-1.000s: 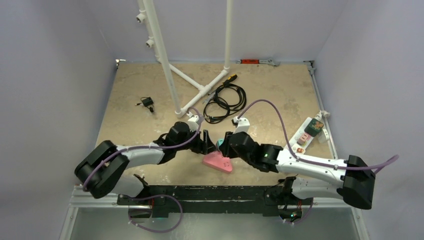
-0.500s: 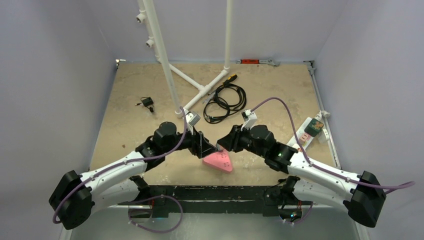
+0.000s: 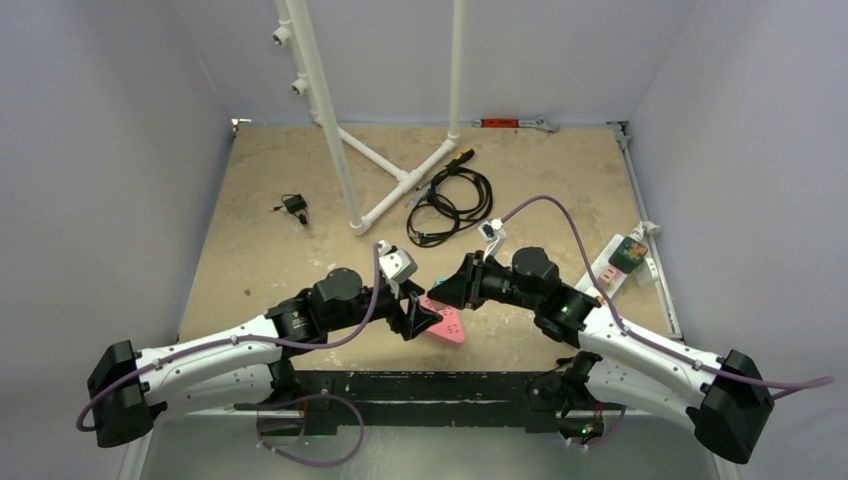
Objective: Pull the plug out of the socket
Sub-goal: Remove the plug from the socket, then place the plug at the center of the board, then remove the plug from the socket.
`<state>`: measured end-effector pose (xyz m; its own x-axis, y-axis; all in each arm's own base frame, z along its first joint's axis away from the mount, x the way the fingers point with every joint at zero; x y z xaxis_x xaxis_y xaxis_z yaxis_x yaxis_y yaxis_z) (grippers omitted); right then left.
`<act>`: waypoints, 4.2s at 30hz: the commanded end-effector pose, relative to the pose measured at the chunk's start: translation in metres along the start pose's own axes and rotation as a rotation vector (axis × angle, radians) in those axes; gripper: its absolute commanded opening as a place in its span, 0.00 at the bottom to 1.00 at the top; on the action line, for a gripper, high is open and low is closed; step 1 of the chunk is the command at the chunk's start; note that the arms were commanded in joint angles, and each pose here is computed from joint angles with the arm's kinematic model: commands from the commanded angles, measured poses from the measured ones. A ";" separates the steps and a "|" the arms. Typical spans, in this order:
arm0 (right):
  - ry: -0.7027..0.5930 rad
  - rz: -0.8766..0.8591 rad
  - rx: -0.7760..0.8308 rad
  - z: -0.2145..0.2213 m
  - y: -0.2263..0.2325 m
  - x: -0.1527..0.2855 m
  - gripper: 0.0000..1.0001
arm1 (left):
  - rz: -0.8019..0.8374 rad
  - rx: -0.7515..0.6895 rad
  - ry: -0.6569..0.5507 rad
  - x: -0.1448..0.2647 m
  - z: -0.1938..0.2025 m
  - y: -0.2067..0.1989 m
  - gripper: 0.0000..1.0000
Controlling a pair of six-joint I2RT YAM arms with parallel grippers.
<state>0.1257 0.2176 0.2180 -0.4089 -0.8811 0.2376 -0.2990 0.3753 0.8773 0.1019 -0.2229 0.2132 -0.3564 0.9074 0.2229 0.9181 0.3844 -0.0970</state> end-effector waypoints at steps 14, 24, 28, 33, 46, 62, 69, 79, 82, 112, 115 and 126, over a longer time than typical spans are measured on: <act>0.072 -0.101 -0.035 0.004 0.012 0.002 0.00 | -0.037 -0.159 -0.088 -0.016 -0.024 0.000 0.76; 0.093 -0.112 -0.054 0.005 0.012 -0.002 0.00 | 0.005 -0.175 -0.060 -0.025 -0.017 -0.003 0.70; 0.082 -0.089 -0.060 0.004 0.010 -0.004 0.00 | -0.001 -0.181 -0.051 -0.025 -0.014 -0.004 0.53; 0.064 -0.062 -0.073 0.002 0.008 -0.006 0.07 | -0.031 -0.182 -0.048 -0.022 -0.011 -0.002 0.21; -0.136 0.102 -0.064 -0.019 0.002 0.003 0.86 | -0.231 -0.105 0.031 -0.019 0.008 0.014 0.00; -0.386 0.331 -0.033 -0.034 -0.012 0.048 0.99 | -0.886 0.302 0.209 0.041 0.069 0.136 0.00; -0.398 0.370 -0.025 -0.029 -0.021 0.057 0.99 | -1.121 0.446 0.202 0.071 0.092 0.187 0.00; -0.284 0.377 0.061 -0.018 -0.045 0.035 0.99 | -1.210 0.530 0.330 0.077 0.115 0.215 0.16; -0.259 0.379 0.066 -0.016 -0.049 0.030 0.99 | -1.203 0.536 0.324 0.078 0.115 0.217 0.34; -0.249 0.367 0.100 -0.015 -0.052 0.020 0.80 | -0.841 0.343 0.216 0.095 -0.016 0.138 0.70; -0.258 0.390 0.099 -0.017 -0.051 0.013 0.77 | -0.719 0.351 0.286 0.076 0.001 0.116 0.68; -0.271 0.605 0.116 0.009 -0.035 -0.028 0.74 | -0.395 0.470 0.284 0.013 0.054 0.042 0.66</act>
<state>0.1348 0.2198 0.1645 -0.6487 -0.5136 0.5616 -0.1186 0.7971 0.5920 0.1341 -0.1593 0.1604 -0.5524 0.5362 0.6382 0.5177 0.8208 -0.2416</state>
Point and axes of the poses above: each gripper's point midway between its finger pads, its own x axis back along the fingers, its own y axis along the line the jaws close on, z = x × y, the point moved 9 cm from there along x, back along the fingers, and after that the axes turned 14 degrees about -x, right-handed, at the moved point
